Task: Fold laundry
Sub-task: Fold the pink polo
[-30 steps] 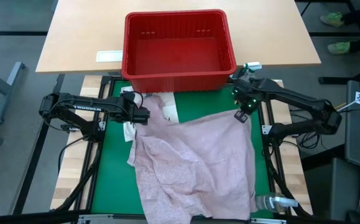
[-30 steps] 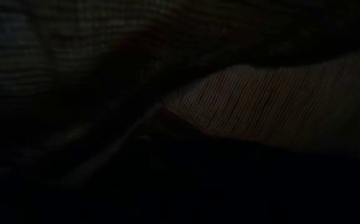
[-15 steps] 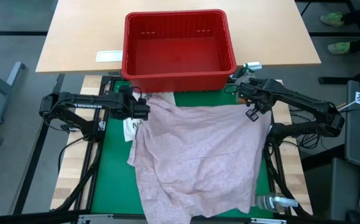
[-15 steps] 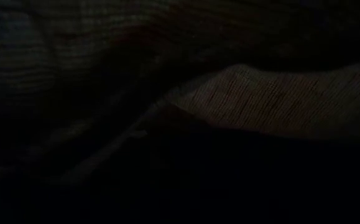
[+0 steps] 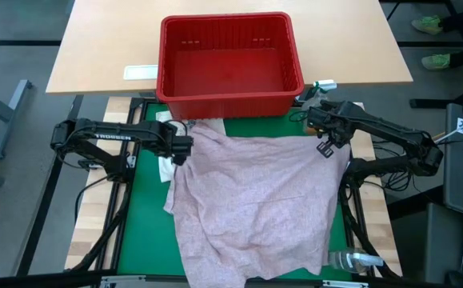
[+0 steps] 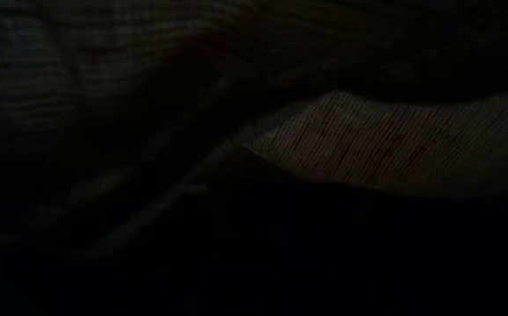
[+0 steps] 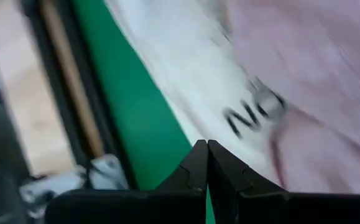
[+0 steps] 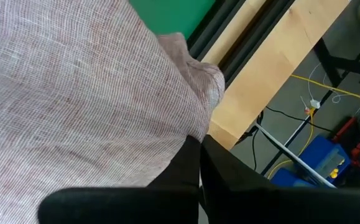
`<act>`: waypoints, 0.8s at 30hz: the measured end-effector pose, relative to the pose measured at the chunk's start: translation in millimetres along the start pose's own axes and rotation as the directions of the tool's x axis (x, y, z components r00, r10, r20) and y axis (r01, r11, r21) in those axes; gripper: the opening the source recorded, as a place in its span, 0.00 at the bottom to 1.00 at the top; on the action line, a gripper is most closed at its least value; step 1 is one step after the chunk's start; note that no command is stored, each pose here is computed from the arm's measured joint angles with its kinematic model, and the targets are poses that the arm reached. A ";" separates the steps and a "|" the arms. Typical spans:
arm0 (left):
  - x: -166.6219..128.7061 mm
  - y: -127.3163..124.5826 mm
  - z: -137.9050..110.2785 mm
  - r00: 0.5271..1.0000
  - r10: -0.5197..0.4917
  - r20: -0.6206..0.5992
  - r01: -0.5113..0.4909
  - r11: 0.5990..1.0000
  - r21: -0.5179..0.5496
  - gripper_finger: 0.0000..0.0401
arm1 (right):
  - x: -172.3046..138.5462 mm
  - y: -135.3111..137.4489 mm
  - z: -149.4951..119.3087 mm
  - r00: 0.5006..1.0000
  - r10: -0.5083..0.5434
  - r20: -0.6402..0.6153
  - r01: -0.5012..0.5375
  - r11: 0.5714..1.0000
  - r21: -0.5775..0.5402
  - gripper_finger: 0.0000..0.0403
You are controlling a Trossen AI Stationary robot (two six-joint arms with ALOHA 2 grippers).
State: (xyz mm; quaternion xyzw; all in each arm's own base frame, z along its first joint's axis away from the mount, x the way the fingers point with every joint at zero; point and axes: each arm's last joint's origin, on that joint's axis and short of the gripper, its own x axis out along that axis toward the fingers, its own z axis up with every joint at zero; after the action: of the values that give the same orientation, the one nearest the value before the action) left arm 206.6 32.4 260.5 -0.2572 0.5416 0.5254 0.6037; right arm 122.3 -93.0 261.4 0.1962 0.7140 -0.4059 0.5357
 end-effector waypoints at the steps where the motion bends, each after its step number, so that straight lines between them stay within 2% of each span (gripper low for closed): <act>1: -0.9 -2.6 -2.1 0.999 -0.028 -0.020 0.028 1.000 0.005 0.00 | 0.0 0.0 0.0 1.000 0.000 0.000 0.000 1.000 0.000 0.00; 7: -4.2 -29.8 -11.9 0.969 -0.238 0.065 0.237 0.971 0.023 0.00 | 0.0 0.2 -0.1 1.000 0.007 -0.003 -0.007 1.000 -0.010 0.00; 12: 19.5 -45.6 -28.4 0.940 -0.329 0.094 0.327 0.944 0.043 0.00 | 0.0 0.2 -0.1 1.000 0.007 -0.003 -0.007 1.000 -0.012 0.00; 14: 33.1 -47.2 -35.7 0.938 -0.333 0.092 0.330 0.943 0.045 0.00 | 0.0 0.2 -0.1 1.000 0.007 -0.003 -0.007 1.000 -0.017 0.00; 20: 73.8 -40.9 -53.9 0.953 -0.295 0.067 0.299 0.953 -0.041 0.00 | 0.0 0.2 -0.1 1.000 0.007 -0.003 -0.007 0.999 -0.039 0.00; 24: 95.4 -33.6 -66.5 0.960 -0.281 -0.008 0.280 0.958 -0.063 0.00 | 0.0 0.2 -0.1 1.000 0.007 -0.002 -0.007 0.999 -0.039 0.00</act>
State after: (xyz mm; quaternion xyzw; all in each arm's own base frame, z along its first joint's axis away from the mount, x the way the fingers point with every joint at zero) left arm 198.5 -2.8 144.9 -0.3540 0.4885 0.4487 0.6593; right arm 122.4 -92.8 261.4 0.1886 0.7217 -0.3899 0.5400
